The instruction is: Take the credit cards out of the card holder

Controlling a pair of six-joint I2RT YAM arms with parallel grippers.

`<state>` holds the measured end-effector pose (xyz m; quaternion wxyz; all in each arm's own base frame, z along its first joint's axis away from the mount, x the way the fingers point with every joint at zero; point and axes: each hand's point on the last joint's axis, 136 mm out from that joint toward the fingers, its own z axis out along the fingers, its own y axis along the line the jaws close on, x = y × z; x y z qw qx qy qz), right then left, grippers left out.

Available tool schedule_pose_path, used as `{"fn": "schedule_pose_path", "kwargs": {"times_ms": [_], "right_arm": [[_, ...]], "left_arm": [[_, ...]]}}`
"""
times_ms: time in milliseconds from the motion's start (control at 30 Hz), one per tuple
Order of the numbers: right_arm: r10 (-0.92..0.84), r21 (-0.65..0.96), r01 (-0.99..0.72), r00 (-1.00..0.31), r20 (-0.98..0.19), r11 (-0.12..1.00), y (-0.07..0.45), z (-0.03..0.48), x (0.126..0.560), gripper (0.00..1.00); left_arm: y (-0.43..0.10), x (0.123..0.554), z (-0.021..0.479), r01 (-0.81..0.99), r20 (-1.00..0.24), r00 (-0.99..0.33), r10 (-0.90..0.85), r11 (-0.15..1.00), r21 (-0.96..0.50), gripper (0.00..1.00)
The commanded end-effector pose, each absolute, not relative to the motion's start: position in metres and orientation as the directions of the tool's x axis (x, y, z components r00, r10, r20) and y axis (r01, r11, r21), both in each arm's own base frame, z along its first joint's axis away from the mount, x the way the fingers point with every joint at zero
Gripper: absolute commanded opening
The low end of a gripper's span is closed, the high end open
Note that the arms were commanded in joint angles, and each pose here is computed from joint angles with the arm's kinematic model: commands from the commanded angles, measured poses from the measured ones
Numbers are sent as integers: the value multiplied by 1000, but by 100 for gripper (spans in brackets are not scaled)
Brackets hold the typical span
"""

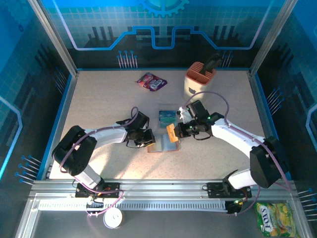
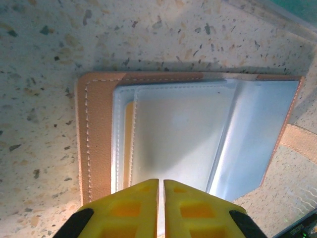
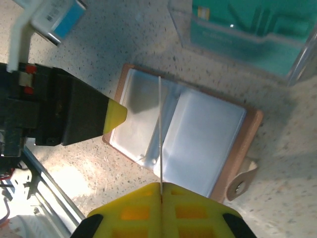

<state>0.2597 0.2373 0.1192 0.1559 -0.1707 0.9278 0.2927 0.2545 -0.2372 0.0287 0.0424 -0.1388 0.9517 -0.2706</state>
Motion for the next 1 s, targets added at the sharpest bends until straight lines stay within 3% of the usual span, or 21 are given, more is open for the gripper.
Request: {"fn": "schedule_pose_path", "kwargs": {"times_ms": [0,267,400,500,967], "right_arm": [[-416,328,-579,-791,-449,747,223,128,265,3],[-675,99,-776,-597,-435,623,219,139,306,3],[-759,20,-869,-442,-477,494,226,151,325,3],[-825,-63,-906,-350,-444,418,224,151,340,1],[-906,-55,-969,-203,-372,240,237,154,398,0]], "left_arm": [[-233,256,37,-232,-26,-957,-288,820,-522,13],[-223,257,43,-204,-101,-949,-300,825,-526,18],[-215,257,47,-195,-131,-944,-304,830,-522,21],[-212,257,50,-176,-154,-942,-299,827,-533,23],[-191,267,66,-167,-201,-927,-317,828,-534,24]]}}
